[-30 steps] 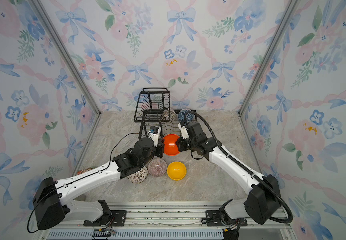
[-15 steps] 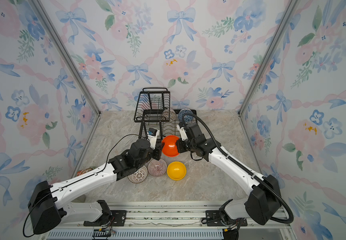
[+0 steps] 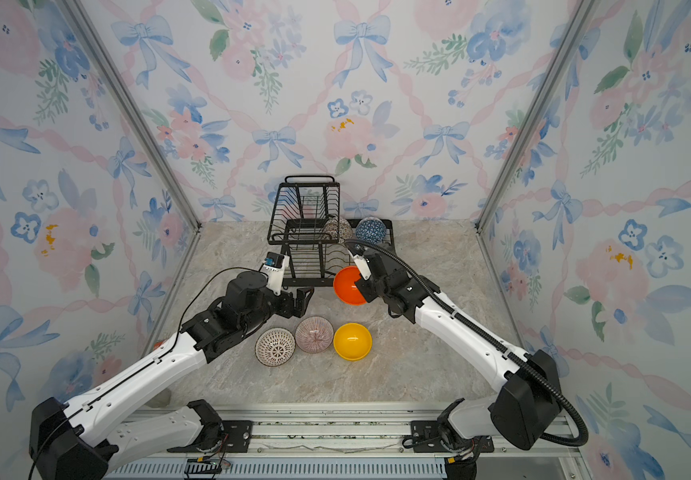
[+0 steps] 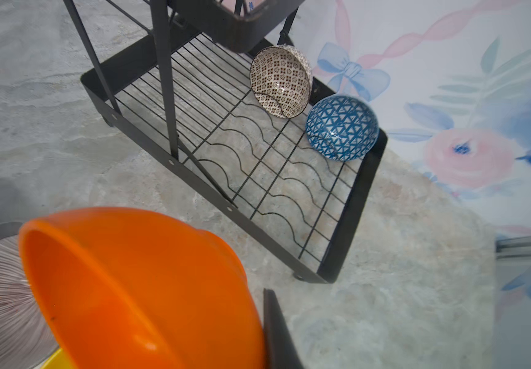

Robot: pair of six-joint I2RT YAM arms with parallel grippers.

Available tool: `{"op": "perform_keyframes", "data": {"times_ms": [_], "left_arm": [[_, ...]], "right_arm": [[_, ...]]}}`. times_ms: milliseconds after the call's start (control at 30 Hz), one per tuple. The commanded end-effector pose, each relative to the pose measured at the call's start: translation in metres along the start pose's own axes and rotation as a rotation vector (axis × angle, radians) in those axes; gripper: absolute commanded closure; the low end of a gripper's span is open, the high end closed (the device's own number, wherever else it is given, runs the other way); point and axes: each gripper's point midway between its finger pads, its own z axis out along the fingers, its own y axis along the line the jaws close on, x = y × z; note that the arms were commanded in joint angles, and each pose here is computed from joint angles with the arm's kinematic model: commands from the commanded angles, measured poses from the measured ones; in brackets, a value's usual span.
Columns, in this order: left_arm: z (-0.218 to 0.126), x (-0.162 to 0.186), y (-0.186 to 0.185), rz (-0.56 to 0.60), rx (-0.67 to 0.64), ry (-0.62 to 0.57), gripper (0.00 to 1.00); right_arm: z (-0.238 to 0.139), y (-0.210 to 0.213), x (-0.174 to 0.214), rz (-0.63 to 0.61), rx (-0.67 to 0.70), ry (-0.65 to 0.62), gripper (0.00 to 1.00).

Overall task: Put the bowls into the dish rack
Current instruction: 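Grasp the orange bowl rim with the right gripper beside the left gripper, then carry the orange bowl into the rack with the right gripper while the left draws back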

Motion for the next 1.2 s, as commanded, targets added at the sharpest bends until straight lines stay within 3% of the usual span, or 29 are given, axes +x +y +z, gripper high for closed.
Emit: {"op": "perform_keyframes", "data": {"times_ms": [0,300,733,1167], "left_arm": [[0.001,0.011,0.001,0.024,0.023,0.054,0.02],[0.007,0.012,0.006,0.033,0.005,0.098,0.02],[0.023,0.006,0.010,0.041,0.034,0.137,0.02],[0.025,-0.010,0.022,0.052,0.041,0.117,0.02]], "right_arm": [[0.001,-0.019,-0.023,-0.187,0.143,-0.088,1.00],[0.014,-0.036,-0.040,-0.448,0.366,-0.240,1.00],[0.040,-0.051,-0.062,-0.601,0.549,-0.310,1.00],[0.072,-0.054,-0.047,-0.728,0.552,-0.294,1.00]]}}
